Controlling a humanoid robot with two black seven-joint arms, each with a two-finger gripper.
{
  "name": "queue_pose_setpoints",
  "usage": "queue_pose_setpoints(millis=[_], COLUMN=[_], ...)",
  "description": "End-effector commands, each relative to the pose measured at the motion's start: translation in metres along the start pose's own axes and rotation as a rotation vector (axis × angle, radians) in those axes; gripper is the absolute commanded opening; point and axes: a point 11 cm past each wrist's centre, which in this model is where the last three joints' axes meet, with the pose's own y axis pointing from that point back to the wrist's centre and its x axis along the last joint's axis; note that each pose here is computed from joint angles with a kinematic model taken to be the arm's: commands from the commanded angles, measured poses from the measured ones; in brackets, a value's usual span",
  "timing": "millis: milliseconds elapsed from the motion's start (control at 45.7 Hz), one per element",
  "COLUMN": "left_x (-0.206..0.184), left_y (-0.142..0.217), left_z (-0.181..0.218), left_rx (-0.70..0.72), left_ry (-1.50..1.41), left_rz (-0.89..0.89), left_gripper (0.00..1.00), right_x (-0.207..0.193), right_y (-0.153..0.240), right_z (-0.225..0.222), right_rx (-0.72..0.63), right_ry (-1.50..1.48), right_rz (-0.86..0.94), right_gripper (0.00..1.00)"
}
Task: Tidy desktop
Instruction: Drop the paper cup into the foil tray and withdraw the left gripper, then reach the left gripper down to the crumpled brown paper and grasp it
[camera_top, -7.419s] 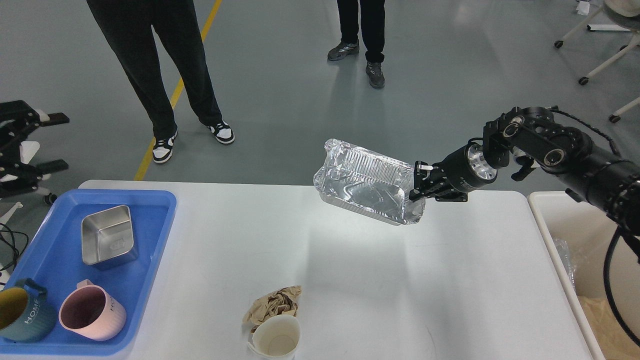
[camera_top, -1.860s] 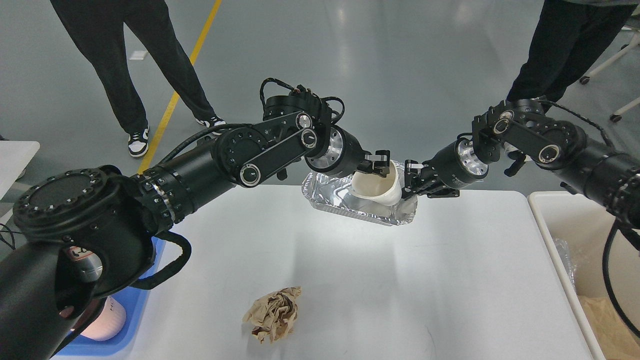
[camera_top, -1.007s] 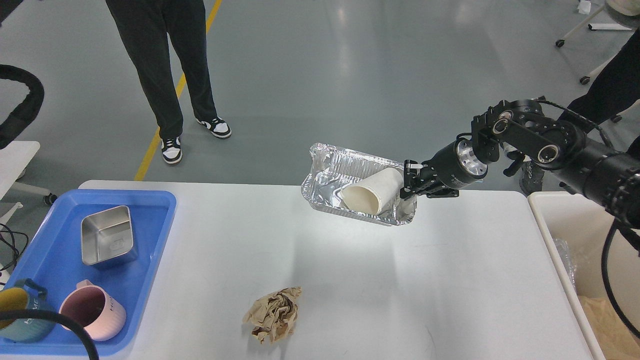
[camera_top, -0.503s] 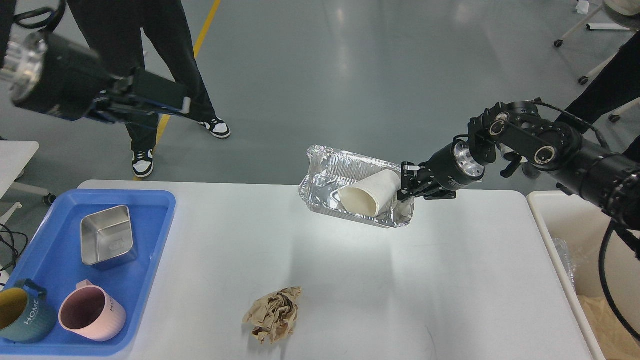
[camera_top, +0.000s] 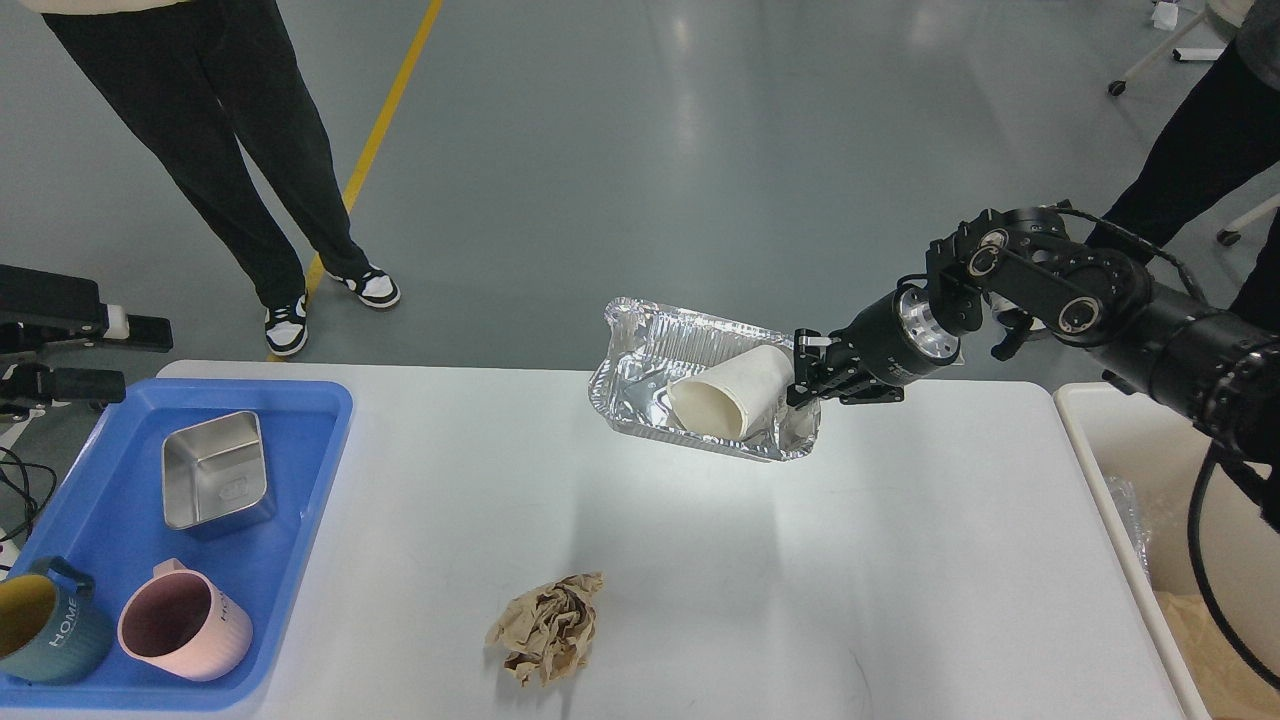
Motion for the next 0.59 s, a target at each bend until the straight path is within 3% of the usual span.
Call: queue_pose_setpoints(millis=[0,306,394,569], left_x=[-0.010,-0.042,-0.065,-0.098], left_y=[-0.006,-0.028,-0.058,-0.153], left_z=[-0.011,-0.013,-0.018,-0.045], left_rx=[-0.006,0.011,0.059,0.151], left_ry=[0.032,0.029,-0.034,-0.148], left_rz=[-0.036,-0.161,-0.285,-0.264], left_gripper=[0.81,0.82,0.82,0.82], right_x=[0.000,0.000,0.000,0.000], right_y=[0.001,-0.001,-0.001,-0.001], right_z=[0.000,0.000,-0.001,-0.001], right_rx=[0.001,0.002,0.002,0.003], right_ry=[-0.001,-0.002,0.001,0.001], right_rz=[0.002,0.002,0.000,0.002], right_gripper=[0.00,0.00,0.00,0.00])
